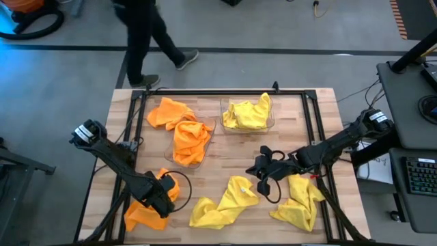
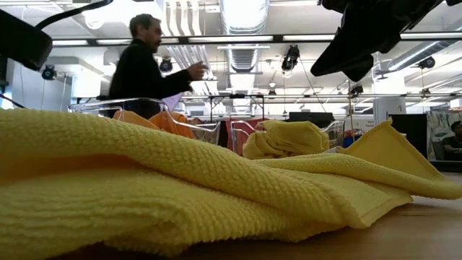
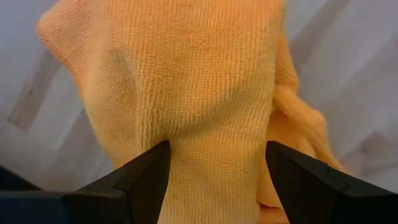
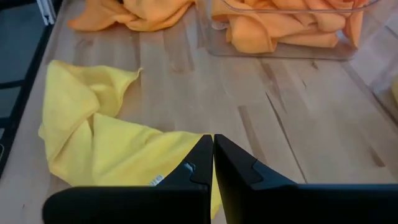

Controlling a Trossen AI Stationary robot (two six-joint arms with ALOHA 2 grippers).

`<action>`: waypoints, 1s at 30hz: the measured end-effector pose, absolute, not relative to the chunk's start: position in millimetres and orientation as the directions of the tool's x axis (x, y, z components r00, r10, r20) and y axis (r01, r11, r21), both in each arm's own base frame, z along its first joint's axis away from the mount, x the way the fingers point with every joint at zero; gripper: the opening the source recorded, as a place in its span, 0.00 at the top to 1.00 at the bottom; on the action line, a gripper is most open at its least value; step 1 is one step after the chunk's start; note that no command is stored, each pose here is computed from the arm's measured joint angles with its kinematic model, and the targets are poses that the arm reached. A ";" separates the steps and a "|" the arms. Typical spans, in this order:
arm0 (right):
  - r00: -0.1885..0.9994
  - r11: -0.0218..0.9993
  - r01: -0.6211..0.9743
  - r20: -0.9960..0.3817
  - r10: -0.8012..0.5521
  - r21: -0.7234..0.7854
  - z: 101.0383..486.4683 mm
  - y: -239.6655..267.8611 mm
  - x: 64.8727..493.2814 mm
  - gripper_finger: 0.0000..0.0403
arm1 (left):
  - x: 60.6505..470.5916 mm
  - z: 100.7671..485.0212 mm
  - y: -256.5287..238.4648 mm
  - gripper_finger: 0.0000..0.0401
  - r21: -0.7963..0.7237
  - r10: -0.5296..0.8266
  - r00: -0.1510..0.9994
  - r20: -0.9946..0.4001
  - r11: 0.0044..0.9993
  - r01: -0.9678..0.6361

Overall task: Sort microfiber towel by color & place in baskets
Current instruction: Put the orange microfiber towel into the left transparent bin

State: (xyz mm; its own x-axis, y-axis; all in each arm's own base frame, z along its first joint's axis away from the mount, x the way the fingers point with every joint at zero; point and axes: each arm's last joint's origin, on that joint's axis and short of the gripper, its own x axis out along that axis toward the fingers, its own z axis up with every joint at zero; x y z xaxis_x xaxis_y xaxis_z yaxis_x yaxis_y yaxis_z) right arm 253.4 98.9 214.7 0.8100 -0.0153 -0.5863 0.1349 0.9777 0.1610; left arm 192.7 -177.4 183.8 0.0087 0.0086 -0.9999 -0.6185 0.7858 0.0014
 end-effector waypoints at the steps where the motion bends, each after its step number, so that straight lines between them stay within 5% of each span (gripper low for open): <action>1: 0.815 0.977 0.133 -0.579 -0.013 0.164 214.3 99.0 253.5 0.98 | 193.0 182.0 -177.8 0.38 0.009 0.013 0.002 -1.000 0.786 -0.618; 14: 0.844 0.980 0.127 -0.536 -0.027 0.151 214.6 98.8 254.9 0.98 | 195.0 165.5 -182.8 0.44 0.058 -0.002 -0.102 -0.995 0.814 -0.578; 30: 0.847 0.982 0.120 -0.532 -0.026 0.144 215.1 99.0 255.2 0.98 | 198.0 171.9 -185.6 0.91 0.034 -0.017 -0.087 -0.996 0.836 -0.548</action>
